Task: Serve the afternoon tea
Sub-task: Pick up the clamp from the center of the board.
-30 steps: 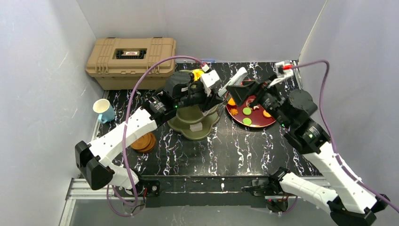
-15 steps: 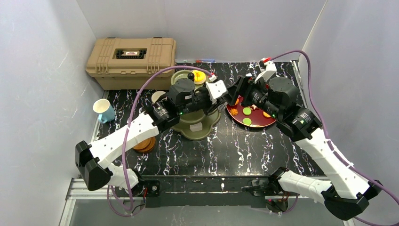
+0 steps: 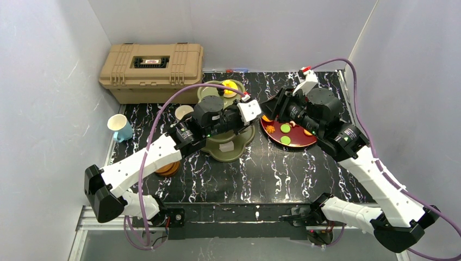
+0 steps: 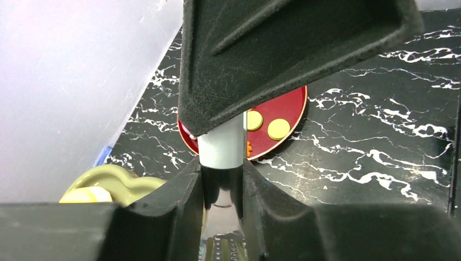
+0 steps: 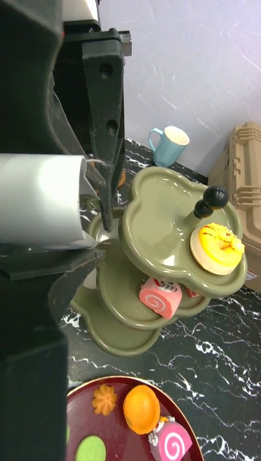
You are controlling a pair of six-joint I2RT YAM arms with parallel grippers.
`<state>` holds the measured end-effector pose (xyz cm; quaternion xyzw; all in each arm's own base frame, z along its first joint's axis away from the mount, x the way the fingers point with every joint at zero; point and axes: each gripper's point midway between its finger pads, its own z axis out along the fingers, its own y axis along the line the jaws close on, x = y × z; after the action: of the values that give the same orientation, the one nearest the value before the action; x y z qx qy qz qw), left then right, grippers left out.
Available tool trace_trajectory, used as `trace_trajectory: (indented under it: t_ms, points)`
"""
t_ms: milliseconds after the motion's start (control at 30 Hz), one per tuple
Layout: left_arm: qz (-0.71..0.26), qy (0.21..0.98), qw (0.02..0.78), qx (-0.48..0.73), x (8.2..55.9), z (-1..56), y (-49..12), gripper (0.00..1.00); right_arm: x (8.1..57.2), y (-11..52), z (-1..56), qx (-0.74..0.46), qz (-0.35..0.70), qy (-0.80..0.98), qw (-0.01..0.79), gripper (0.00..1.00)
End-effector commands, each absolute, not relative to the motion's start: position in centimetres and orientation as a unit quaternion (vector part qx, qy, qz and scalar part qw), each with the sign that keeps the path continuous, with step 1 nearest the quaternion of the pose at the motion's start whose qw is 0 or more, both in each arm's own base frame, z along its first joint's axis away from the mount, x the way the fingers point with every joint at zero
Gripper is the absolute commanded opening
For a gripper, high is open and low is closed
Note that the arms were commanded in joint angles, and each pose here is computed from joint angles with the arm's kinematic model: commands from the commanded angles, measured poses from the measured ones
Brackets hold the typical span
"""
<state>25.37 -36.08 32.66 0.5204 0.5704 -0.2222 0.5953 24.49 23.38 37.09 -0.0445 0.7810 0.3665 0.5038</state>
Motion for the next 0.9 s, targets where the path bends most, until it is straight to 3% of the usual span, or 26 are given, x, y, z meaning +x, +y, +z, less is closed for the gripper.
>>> trace_trajectory:
  t_ms: [0,100,233,300,467,700,867]
  points:
    - [-0.245,0.534,0.62,0.521,23.8,35.8,-36.6,0.36,24.4,23.7,38.3,-0.046,0.382,0.766,0.515,0.46]
    - [-0.262,0.535,0.613,0.519,23.2,36.4,-36.6,0.62,24.9,22.9,37.8,-0.042,0.356,0.77,0.528,0.39]
    - [-0.277,0.548,0.595,0.519,22.1,36.4,-36.0,0.87,25.8,21.5,36.8,-0.043,0.307,0.777,0.548,0.35]
    - [-0.285,0.551,0.591,0.516,21.6,36.8,-35.6,0.95,26.5,20.7,36.2,-0.041,0.275,0.781,0.559,0.35]
    - [-0.304,0.563,0.584,0.499,20.3,38.1,-34.2,0.98,28.2,17.5,34.7,-0.021,0.177,0.789,0.588,0.32]
    - [-0.286,0.63,0.574,0.439,21.3,38.5,-32.3,0.98,30.7,12.3,31.4,0.035,0.029,0.789,0.612,0.2]
    - [-0.291,0.663,0.564,0.397,22.3,39.2,-31.7,0.98,33.3,9.8,27.7,0.067,-0.01,0.794,0.604,0.24]
